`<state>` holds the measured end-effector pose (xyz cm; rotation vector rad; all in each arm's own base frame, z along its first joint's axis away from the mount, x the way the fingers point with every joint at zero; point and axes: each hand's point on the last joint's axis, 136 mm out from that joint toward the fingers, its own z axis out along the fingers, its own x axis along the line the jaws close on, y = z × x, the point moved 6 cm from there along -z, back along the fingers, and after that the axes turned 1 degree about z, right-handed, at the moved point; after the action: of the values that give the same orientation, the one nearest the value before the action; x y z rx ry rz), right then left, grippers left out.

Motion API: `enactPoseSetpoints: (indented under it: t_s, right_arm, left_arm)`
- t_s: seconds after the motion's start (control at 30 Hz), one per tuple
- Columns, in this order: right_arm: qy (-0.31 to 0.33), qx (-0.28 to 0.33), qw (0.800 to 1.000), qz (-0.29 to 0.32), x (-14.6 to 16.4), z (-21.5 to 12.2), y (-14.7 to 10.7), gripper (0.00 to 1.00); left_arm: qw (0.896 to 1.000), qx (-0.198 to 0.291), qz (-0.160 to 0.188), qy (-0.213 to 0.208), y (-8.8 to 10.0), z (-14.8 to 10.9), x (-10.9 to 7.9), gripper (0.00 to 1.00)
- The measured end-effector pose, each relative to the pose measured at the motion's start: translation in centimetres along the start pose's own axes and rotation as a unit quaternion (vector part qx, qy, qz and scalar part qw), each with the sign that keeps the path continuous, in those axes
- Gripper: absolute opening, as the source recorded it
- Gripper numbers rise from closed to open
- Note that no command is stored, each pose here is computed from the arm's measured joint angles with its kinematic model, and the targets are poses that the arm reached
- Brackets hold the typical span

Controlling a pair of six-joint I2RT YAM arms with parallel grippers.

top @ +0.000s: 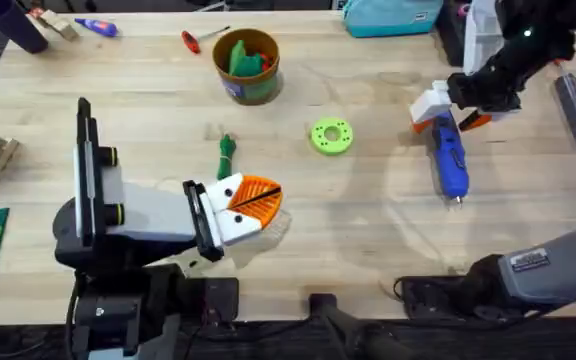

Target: Pick up the gripper from the table and insert it into the empty holder that is missing its gripper. Then pick up a screw, insert it into the mounting hole, and use the screwdriver to tighten it. Finally, clean up the table by picking up the vegetable and placing it into the bucket.

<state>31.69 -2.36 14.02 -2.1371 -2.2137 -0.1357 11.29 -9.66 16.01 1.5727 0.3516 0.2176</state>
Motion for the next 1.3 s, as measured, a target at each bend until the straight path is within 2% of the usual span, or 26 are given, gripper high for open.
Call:
enactPoseSetpoints:
  t_s: [0.23,0.4,0.7,1.3]
  right_arm:
    - [0.012,0.022,1.0,0.003,0.3,0.0,-0.8,0.946]
    - [-0.021,0.022,0.999,0.027,-0.4,0.0,-0.9,0.946]
    - [-0.052,-0.027,0.997,0.043,-0.7,-0.9,-2.2,0.946]
    - [-0.061,-0.032,0.997,0.024,-1.9,2.2,-0.9,0.946]
  left_arm:
    - [1.0,0.0,0.0,0.0,0.0,0.0,0.0,0.007]
    - [1.0,0.0,0.0,0.0,0.0,0.0,0.0,0.007]
    - [1.0,0.0,0.0,0.0,0.0,0.0,0.0,0.007]
    - [1.0,0.0,0.0,0.0,0.0,0.0,0.0,0.007]
